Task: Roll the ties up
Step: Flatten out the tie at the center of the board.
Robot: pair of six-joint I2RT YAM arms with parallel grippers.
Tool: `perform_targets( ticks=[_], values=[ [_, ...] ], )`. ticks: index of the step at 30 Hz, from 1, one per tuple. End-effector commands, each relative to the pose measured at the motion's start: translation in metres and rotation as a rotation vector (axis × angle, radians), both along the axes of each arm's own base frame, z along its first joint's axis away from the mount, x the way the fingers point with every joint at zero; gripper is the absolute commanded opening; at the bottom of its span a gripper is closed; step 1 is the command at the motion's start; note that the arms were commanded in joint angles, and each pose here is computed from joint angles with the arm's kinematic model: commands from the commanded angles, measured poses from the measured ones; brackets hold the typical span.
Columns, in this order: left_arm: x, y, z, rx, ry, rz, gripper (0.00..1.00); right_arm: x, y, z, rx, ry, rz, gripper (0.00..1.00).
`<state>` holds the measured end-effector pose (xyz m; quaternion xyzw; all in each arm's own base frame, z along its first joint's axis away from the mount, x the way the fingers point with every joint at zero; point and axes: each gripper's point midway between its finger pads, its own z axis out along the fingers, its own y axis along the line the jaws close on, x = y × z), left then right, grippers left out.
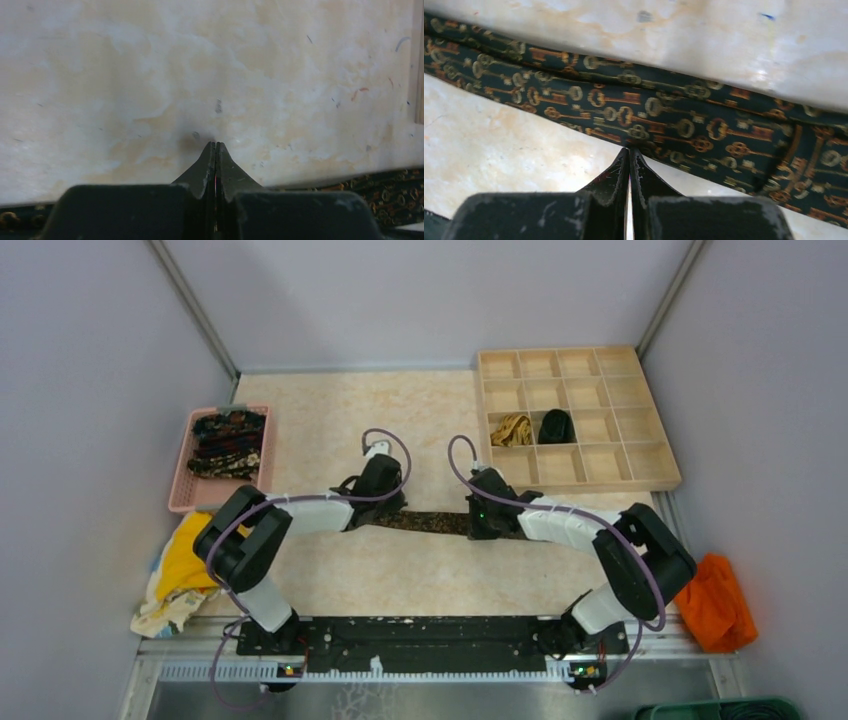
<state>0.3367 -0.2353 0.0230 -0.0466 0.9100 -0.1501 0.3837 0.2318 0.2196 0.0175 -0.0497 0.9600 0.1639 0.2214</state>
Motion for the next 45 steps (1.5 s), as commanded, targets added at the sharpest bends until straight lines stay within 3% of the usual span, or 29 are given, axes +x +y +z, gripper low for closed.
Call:
perform_targets(
  ticks=[1,11,18,26,31,34,37,40,45],
  values=[
    [-0.066,-0.005,-0.051,0.116,0.199,-0.075,0.0,-0.02,-0.06,-0.02,-0.185,0.088,-0.15,0.0],
    [-0.147,-0.043,-0.063,0.173,0.304,-0.219,0.0,-0.02,-0.122,-0.015,-0.186,0.103,-0.409,0.0],
    [-0.161,-0.07,-0.064,0.132,0.322,-0.296,0.0,-0.009,-0.169,-0.005,-0.242,0.08,-0.544,0.0],
    [-0.153,-0.07,-0.055,0.173,0.294,-0.26,0.0,0.011,-0.175,0.011,-0.233,0.026,-0.576,0.01],
    [-0.13,-0.03,-0.02,0.227,0.206,-0.089,0.0,0.02,-0.145,0.034,-0.101,-0.012,-0.451,0.0],
    [-0.112,0.006,0.013,0.19,0.137,0.041,0.0,0.017,-0.117,0.059,-0.048,-0.086,-0.34,0.0],
    [-0.103,0.042,0.013,0.13,0.154,0.128,0.0,0.0,-0.076,0.076,-0.025,-0.118,-0.171,0.0],
    [-0.104,0.062,0.002,0.077,0.178,0.155,0.0,-0.028,-0.026,0.076,0.042,-0.086,0.013,0.0],
    [-0.118,0.054,0.0,-0.032,0.189,0.105,0.0,-0.071,0.04,0.055,0.151,0.004,0.221,0.0]
  ],
)
